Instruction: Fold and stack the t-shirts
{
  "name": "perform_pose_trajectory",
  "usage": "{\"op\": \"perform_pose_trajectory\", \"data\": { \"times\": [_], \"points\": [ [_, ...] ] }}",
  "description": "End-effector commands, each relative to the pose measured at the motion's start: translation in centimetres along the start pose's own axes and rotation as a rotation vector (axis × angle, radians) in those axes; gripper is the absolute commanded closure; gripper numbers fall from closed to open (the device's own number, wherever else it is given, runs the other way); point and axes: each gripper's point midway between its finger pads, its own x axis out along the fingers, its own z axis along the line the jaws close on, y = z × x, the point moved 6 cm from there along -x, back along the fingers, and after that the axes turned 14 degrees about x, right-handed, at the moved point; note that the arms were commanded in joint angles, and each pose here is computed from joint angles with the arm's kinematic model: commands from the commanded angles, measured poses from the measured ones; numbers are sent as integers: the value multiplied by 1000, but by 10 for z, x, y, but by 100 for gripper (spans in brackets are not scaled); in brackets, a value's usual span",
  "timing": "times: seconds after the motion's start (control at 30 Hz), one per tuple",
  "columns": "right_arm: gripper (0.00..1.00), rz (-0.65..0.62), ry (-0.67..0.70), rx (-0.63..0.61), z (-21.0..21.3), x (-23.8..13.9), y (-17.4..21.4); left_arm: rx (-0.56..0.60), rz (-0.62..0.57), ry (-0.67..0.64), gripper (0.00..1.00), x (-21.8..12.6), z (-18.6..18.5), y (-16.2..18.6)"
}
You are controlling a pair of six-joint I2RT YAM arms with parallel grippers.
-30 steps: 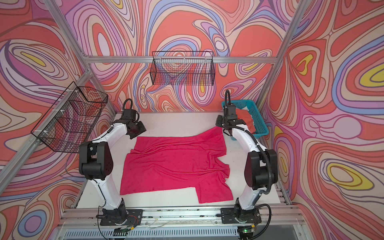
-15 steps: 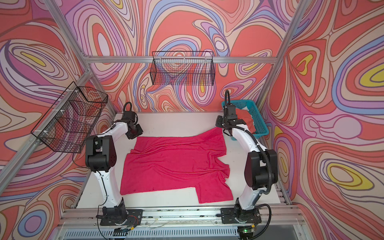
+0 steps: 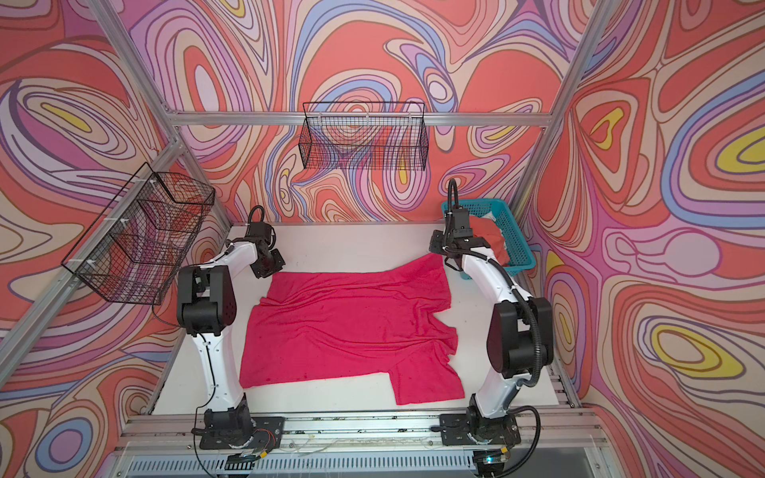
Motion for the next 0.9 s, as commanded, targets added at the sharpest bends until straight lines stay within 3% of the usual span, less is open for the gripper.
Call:
{"op": "perform_pose_trajectory", "data": {
  "times": [0.0, 0.33, 0.53, 0.6, 0.87],
  "points": [
    [100, -15, -22, -11, 8, -7, -7, -15, 67, -24, 75, 8, 4, 7],
    [100, -16, -24, -11, 7, -7, -6, -22, 98, -21, 82, 12, 5, 10],
    [100, -15, -30, -9, 7, -6, -5, -28, 89, -16, 99, 11, 4, 9],
    [100, -17, -30, -8, 8, -6, -5, -39, 78, 5, 100, 7, 2, 7],
    [100, -47, -71, -6, 18, -7, -18, -97, -108, 110, 100, -54, -9, -31]
  ]
}}
